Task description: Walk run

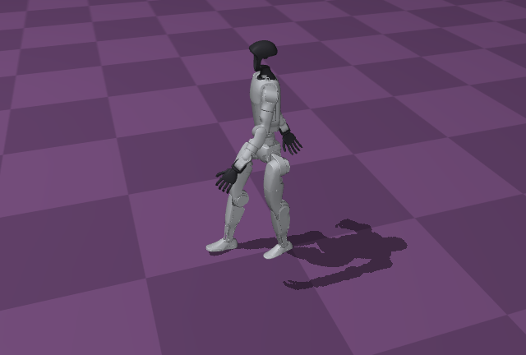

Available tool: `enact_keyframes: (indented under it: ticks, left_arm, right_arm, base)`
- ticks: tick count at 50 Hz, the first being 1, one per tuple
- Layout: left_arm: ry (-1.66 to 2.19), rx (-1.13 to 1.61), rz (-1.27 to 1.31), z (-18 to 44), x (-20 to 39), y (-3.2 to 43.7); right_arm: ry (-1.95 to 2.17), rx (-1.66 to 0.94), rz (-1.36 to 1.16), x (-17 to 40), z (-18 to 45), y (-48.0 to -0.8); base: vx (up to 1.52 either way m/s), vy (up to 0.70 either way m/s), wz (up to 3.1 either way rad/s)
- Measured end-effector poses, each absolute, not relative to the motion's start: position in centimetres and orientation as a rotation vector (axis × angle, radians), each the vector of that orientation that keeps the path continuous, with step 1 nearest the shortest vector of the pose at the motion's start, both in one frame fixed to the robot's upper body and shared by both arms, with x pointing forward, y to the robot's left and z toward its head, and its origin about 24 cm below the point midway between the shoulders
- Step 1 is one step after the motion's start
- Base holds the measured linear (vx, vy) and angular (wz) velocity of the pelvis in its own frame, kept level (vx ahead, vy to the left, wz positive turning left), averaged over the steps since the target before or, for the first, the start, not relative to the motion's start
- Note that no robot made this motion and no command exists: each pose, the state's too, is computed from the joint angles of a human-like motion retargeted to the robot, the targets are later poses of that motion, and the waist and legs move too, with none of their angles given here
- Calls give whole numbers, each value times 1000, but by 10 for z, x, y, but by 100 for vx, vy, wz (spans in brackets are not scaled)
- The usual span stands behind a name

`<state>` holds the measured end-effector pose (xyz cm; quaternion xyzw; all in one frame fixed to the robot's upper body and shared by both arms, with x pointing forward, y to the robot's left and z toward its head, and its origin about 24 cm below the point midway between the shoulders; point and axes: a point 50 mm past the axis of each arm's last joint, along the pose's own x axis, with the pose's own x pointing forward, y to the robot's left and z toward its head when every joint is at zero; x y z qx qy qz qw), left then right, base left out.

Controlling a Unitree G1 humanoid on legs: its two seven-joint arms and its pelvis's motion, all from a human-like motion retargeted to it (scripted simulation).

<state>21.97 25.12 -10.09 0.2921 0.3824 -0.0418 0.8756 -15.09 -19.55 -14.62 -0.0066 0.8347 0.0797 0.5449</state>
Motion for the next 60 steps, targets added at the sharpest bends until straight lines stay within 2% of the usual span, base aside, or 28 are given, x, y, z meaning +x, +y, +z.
enact_keyframes:
  ticks: [5, 10, 15, 20, 27, 32, 38, 45, 49, 53, 60]
  left_arm:
    - [877, 608, -136, -118, 197, 244]
    - [1212, 576, -261, -160, 105, 231]
    - [1657, 493, -386, -174, -19, 214]
    - [1866, 369, -470, -163, -102, 195]
    - [1975, 91, -486, -144, -165, 163]
    - [2052, -61, -443, -134, -184, 152]
    - [2033, -41, -397, -139, -176, 158]
    - [1924, 76, -254, -157, -128, 186]
    - [1751, 209, -160, -170, -50, 218]
    - [1469, 323, -119, -171, 46, 230]
    - [944, 526, -117, -125, 186, 245]
  right_arm:
    - [1920, -38, 193, -132, -153, -199]
    - [1791, -199, 150, -88, -165, -206]
    - [1583, -306, 149, -4, -175, -210]
    - [1286, -430, 116, 97, -168, -205]
    - [894, -559, 64, 203, -127, -202]
    - [758, -622, 42, 234, -106, -204]
    - [861, -582, 52, 203, -125, -205]
    - [1395, -445, 212, 65, -175, -195]
    - [1659, -293, 269, -11, -177, -193]
    - [1816, -142, 343, -72, -169, -191]
    - [1926, -60, 335, -133, -153, -189]
  base:
    - [81, -35, 12]
    - [84, -46, 42]
    - [82, -45, -37]
    - [70, -42, -35]
    - [69, -27, -103]
    - [80, -17, -69]
    - [86, -14, -14]
    - [101, -10, -56]
    - [86, -15, 53]
    - [86, -3, 55]
    - [70, -13, 103]
